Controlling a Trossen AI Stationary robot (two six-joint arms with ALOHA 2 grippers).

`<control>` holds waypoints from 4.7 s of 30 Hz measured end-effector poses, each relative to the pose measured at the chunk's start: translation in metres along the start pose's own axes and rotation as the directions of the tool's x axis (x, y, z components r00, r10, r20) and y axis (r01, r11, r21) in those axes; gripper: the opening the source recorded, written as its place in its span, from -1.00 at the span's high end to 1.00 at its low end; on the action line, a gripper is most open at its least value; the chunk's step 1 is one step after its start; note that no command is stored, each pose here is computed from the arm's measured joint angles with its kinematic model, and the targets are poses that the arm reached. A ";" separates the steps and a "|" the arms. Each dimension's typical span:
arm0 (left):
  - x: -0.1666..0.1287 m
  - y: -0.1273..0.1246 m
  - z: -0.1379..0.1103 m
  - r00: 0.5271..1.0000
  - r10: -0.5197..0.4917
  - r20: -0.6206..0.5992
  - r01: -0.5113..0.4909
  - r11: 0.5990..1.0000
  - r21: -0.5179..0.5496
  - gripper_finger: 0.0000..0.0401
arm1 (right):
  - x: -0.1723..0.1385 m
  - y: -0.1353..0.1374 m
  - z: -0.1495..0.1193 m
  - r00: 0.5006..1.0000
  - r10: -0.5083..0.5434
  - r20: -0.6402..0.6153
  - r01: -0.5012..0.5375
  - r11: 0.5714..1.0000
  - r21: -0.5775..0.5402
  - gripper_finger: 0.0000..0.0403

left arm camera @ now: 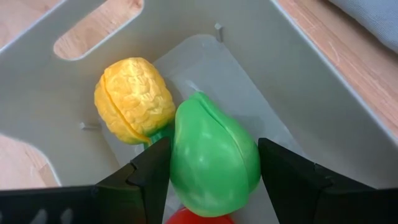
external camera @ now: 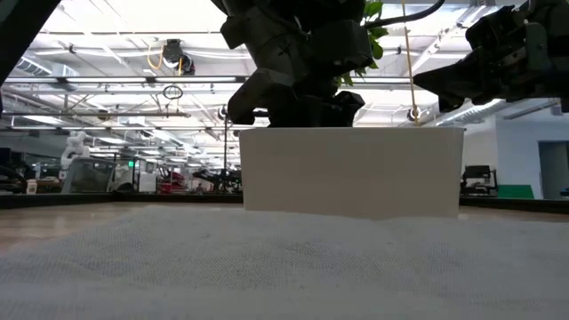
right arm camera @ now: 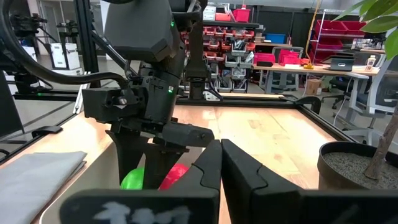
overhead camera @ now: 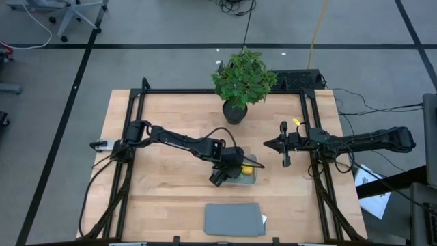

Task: Pick and placing Produce into tupperware
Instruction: Put the pear into the basket

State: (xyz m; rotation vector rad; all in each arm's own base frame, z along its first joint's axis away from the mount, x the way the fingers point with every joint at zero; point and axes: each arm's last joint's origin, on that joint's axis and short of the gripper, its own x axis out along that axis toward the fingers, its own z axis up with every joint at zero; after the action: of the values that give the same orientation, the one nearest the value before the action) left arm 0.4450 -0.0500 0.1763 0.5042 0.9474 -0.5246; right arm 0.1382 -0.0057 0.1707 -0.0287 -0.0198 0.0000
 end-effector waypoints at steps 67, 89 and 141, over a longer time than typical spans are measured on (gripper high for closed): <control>-0.001 0.000 -0.006 0.994 -0.106 0.006 0.106 0.994 -0.031 -0.07 | 0.000 0.000 0.000 1.000 0.000 0.000 0.000 1.000 -0.003 1.00; -0.001 0.000 -0.001 0.990 -0.121 0.072 0.119 0.993 0.024 -0.07 | 0.000 0.000 0.001 1.000 0.000 0.007 0.000 1.000 -0.011 1.00; 0.015 -0.003 -0.010 0.989 -0.124 0.074 0.122 0.992 0.027 -0.07 | 0.000 0.000 0.001 1.000 0.000 0.007 0.000 1.000 -0.011 1.00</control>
State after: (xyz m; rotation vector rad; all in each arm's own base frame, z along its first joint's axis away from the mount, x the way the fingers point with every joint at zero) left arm 0.4439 -0.0487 0.1580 0.4443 0.9044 -0.6620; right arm 0.1382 -0.0057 0.1714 -0.0395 -0.0266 -0.0002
